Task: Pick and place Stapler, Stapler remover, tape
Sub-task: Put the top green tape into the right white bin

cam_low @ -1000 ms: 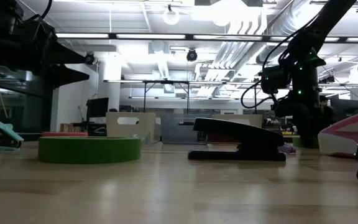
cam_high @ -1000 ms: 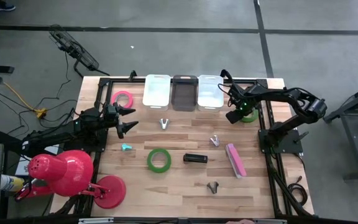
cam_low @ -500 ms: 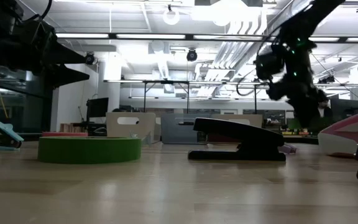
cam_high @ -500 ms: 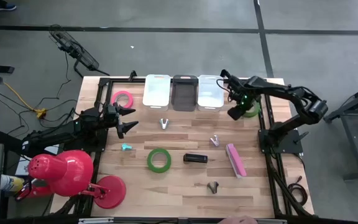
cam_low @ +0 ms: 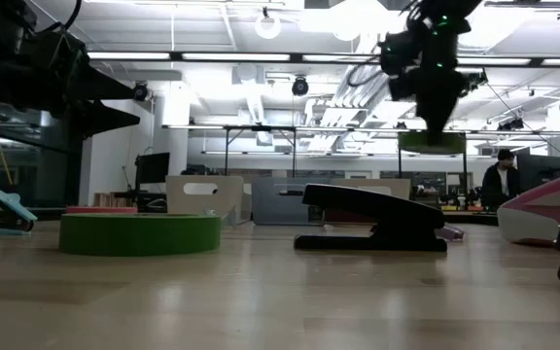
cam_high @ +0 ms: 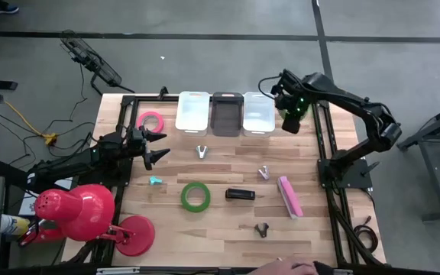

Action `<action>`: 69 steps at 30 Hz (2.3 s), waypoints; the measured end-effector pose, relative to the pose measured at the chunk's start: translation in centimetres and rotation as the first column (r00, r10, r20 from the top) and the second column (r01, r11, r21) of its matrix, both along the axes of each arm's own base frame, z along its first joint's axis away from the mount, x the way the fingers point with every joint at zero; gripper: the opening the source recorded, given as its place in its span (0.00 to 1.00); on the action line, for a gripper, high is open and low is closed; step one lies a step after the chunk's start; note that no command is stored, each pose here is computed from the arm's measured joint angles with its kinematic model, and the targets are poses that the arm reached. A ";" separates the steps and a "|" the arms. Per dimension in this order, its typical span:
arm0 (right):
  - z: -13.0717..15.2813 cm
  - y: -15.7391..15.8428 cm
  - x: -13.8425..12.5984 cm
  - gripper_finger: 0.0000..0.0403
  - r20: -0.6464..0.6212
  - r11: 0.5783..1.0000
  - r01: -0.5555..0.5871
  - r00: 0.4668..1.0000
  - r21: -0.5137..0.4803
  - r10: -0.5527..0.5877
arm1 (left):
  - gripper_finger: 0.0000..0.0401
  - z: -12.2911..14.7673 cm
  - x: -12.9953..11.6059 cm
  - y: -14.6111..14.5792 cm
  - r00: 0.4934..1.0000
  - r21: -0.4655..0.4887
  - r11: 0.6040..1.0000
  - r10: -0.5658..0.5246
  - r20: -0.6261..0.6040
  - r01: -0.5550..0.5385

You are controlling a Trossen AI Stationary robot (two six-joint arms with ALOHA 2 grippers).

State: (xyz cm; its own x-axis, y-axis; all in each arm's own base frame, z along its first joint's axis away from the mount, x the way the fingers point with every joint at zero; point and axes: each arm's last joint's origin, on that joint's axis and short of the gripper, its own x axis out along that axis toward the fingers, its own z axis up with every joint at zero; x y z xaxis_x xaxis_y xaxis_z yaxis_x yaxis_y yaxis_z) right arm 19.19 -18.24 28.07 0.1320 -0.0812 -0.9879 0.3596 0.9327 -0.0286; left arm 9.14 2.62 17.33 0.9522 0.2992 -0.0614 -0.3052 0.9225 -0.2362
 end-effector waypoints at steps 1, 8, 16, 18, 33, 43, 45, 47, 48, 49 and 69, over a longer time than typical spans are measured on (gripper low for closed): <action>0.2 -0.2 0.5 0.20 0.023 1.000 -0.007 1.000 -0.009 0.008 | 0.87 0.0 0.0 0.0 1.000 0.000 1.000 0.000 0.000 0.000; 0.3 -1.7 3.7 0.20 0.106 0.999 -0.038 0.994 -0.025 0.040 | 0.87 0.0 0.0 0.0 1.000 0.000 1.000 0.000 0.000 0.000; -0.6 -3.1 7.1 0.20 0.340 0.998 -0.032 0.940 0.051 0.012 | 0.87 0.0 0.0 0.0 1.000 0.000 1.000 0.000 -0.001 0.000; -0.6 -3.4 7.8 0.20 0.420 0.994 -0.025 0.907 0.104 -0.021 | 0.87 0.0 0.0 0.0 1.000 0.000 1.000 0.000 0.000 0.000; -2.1 -6.3 7.1 0.20 0.556 0.815 0.061 0.702 0.577 -0.446 | 0.87 0.0 0.0 0.0 1.000 0.000 1.000 0.000 0.000 0.000; -6.1 -6.7 3.4 0.20 0.639 0.754 0.096 0.467 0.650 -0.611 | 0.87 0.0 0.0 0.0 1.000 0.000 1.000 0.000 0.000 0.000; -6.4 -6.5 2.5 0.20 0.656 0.749 0.105 0.414 0.655 -0.631 | 0.87 0.0 0.0 0.0 1.000 0.000 1.000 0.000 0.000 0.000; -6.8 -6.2 1.6 0.20 0.675 0.748 0.099 0.368 0.656 -0.640 | 0.87 0.0 0.0 0.0 1.000 0.000 1.000 0.000 0.000 0.000; -7.1 -6.0 1.1 0.20 0.677 0.743 0.095 0.349 0.662 -0.648 | 0.87 0.0 0.0 0.0 1.000 0.000 1.000 0.000 0.000 0.000; -7.5 -5.8 0.6 0.20 0.676 0.736 0.091 0.331 0.671 -0.658 | 0.87 0.0 0.0 0.0 1.000 0.000 1.000 0.000 -0.001 0.000; -12.6 -3.3 -5.8 0.20 0.666 0.689 0.055 0.210 0.723 -0.716 | 0.87 0.0 0.0 0.0 1.000 0.000 1.000 0.000 0.000 0.000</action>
State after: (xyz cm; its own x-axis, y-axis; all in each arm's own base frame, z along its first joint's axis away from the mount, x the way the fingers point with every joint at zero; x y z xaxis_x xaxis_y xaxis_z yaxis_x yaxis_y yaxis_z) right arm 13.42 -21.58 15.51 0.9876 -0.0362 -0.1525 0.1546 0.3881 0.9086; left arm 9.14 2.62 17.34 0.9522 0.2992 -0.0611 -0.3051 0.9226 -0.2360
